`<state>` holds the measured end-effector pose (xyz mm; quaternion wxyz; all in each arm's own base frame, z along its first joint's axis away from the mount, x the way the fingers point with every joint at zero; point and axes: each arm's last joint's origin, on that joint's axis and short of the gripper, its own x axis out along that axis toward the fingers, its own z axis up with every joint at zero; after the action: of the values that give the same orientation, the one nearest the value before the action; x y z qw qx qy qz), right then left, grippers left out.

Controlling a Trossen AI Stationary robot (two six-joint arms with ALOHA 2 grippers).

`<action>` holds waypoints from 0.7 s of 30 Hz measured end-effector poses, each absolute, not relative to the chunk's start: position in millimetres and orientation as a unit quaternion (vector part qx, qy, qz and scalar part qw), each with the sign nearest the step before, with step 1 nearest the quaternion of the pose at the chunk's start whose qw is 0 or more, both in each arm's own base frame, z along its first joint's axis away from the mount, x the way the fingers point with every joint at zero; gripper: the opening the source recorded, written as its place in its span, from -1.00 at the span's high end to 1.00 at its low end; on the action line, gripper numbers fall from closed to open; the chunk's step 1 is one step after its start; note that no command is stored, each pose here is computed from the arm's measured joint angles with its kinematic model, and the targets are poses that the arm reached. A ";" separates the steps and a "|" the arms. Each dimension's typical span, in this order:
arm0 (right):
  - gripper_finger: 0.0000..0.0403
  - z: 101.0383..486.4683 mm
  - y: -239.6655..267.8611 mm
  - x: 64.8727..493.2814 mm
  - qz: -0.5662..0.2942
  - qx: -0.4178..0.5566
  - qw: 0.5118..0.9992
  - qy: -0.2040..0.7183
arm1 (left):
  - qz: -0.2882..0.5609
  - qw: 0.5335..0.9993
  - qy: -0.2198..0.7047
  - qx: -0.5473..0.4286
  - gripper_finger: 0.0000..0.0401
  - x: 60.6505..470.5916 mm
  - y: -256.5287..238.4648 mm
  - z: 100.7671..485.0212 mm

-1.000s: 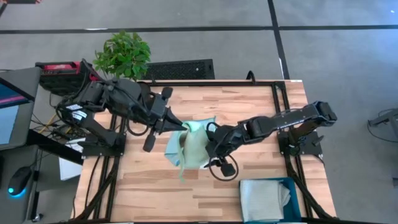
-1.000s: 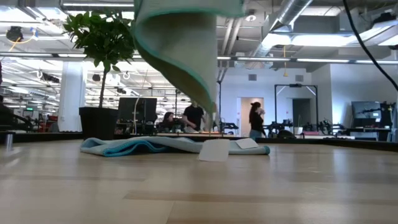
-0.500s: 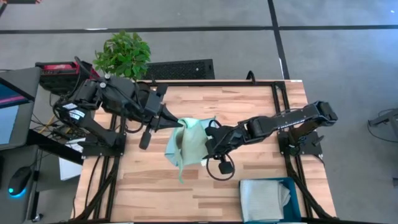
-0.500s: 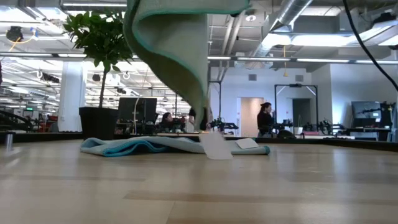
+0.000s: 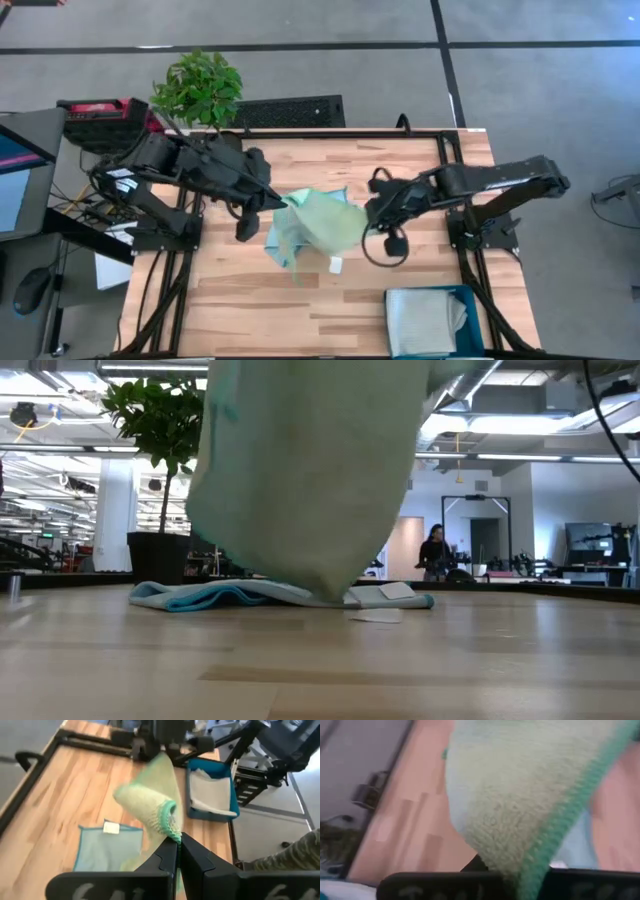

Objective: Fold microfiber towels
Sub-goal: Fold the green microfiber towel

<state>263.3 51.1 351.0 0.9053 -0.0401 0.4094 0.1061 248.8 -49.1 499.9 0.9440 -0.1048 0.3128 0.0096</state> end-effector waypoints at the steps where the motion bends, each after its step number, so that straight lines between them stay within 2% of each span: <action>1: 0.97 353.3 47.5 257.8 0.092 -0.040 0.904 0.415 | 0.015 0.942 0.317 -0.112 1.00 251.1 -49.5 497.0; 6: 0.98 364.2 31.5 233.5 0.049 -0.035 0.902 0.427 | 0.047 0.926 0.354 -0.124 1.00 262.6 -51.0 474.5; 12: 0.99 376.3 14.8 211.8 0.012 -0.026 0.909 0.416 | 0.160 0.916 0.351 -0.112 1.00 272.3 -46.7 453.3; 21: 0.98 388.7 -22.7 192.5 -0.160 -0.074 0.903 0.391 | 0.355 0.879 0.303 -0.103 1.00 278.7 -16.5 437.5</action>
<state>192.5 -22.7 388.7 0.9034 -0.0736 0.3908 -0.1604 278.7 -16.5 437.5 0.8786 -0.1027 0.3030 0.3545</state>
